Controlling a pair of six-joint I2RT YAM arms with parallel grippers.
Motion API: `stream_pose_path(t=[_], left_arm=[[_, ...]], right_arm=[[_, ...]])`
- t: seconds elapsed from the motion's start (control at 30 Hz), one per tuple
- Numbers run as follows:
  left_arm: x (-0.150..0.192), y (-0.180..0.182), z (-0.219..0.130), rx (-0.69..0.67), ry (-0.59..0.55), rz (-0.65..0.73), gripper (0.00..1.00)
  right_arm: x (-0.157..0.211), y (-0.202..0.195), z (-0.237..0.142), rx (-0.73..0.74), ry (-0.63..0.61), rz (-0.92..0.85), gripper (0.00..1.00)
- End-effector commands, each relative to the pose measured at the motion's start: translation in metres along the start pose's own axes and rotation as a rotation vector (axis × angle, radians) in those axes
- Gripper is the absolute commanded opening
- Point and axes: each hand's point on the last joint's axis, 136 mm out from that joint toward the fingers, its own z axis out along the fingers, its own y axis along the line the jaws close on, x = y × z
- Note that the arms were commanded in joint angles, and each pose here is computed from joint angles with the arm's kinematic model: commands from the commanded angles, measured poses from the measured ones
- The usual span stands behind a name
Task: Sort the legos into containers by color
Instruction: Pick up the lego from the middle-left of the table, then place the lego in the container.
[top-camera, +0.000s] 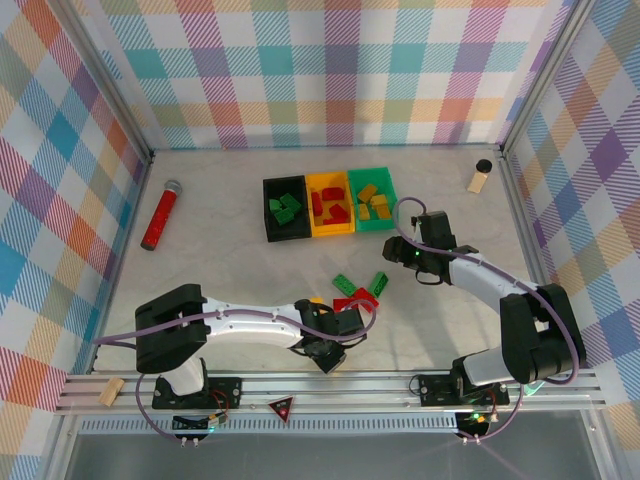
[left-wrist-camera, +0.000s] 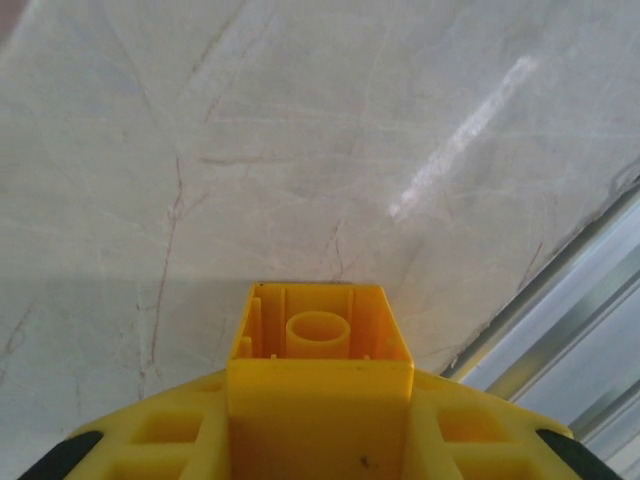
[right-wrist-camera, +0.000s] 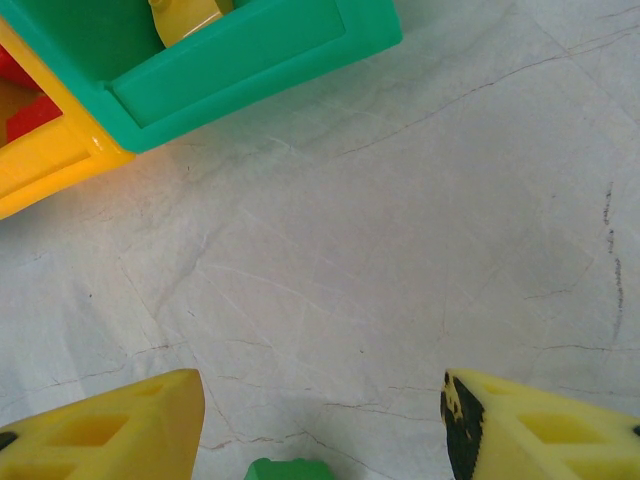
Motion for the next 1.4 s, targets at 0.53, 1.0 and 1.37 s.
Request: stream_pose_path(t=[0.53,1.0,1.37], left_arm=[[-0.174,0.083,-0.107,-0.14,-0.588,-0.314,0.17],[-0.292,0.163,-0.114,0.008,-0.671,-0.469,0.2],[-0.371,0.212,-0.085,0.229,-0.748,-0.567,0.24]], right_arm=[[-0.008,-0.007,-0.009,0.043,-0.054,-0.023,0.64],[-0.012,-0.003,-0.025,0.021,-0.118,-0.017,0.65],[-0.011,-0.004,-0.024,0.018,-0.123,-0.016,0.66]])
